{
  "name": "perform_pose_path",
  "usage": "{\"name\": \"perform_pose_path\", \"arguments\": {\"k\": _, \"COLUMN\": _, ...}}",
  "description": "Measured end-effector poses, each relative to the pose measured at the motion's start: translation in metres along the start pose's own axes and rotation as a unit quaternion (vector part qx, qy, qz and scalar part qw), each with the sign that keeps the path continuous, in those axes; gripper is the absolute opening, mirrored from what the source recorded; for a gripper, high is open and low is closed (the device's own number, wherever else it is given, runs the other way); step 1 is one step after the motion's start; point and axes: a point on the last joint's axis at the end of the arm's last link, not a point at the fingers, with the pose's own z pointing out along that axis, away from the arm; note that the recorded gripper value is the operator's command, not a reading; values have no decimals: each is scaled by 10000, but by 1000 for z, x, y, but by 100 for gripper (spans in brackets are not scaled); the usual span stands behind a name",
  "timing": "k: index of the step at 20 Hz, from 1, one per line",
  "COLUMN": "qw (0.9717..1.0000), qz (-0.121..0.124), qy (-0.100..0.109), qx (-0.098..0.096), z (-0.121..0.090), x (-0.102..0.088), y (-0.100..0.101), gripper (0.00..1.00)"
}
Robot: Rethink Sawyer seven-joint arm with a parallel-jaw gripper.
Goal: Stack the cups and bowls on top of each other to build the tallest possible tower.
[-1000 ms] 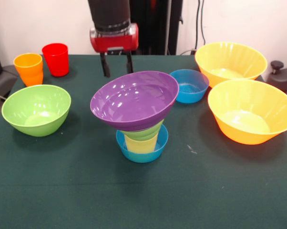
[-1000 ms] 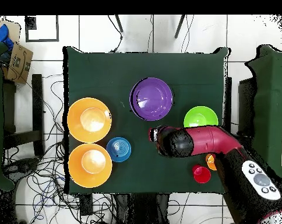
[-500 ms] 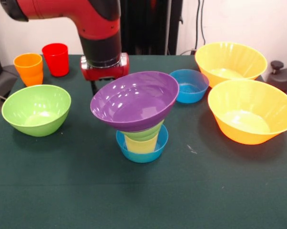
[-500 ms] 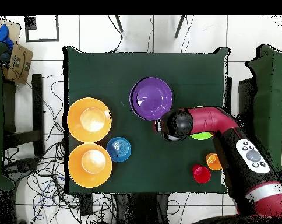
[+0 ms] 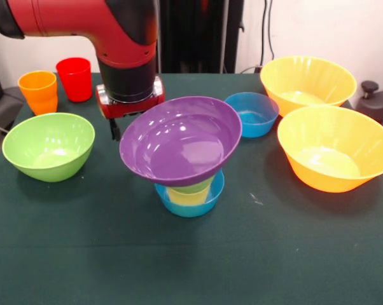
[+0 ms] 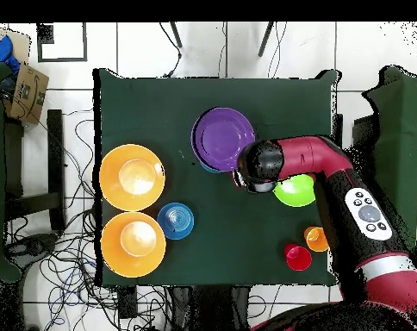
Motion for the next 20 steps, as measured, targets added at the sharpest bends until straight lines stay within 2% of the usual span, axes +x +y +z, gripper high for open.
{"name": "perform_pose_path", "arguments": {"k": 5, "qw": 9997, "qz": -200, "qy": -52, "qx": 85, "z": -8, "x": -11, "y": -2, "gripper": 100}}
{"name": "perform_pose_path", "arguments": {"k": 11, "qw": 9997, "qz": -201, "qy": -105, "qx": 122, "z": -13, "x": -18, "y": -4, "gripper": 100}}
{"name": "perform_pose_path", "arguments": {"k": 15, "qw": 9997, "qz": -169, "qy": -136, "qx": 89, "z": -14, "x": -26, "y": -6, "gripper": 100}}
{"name": "perform_pose_path", "arguments": {"k": 20, "qw": 9996, "qz": -222, "qy": -155, "qx": -54, "z": -11, "x": -35, "y": 5, "gripper": 100}}
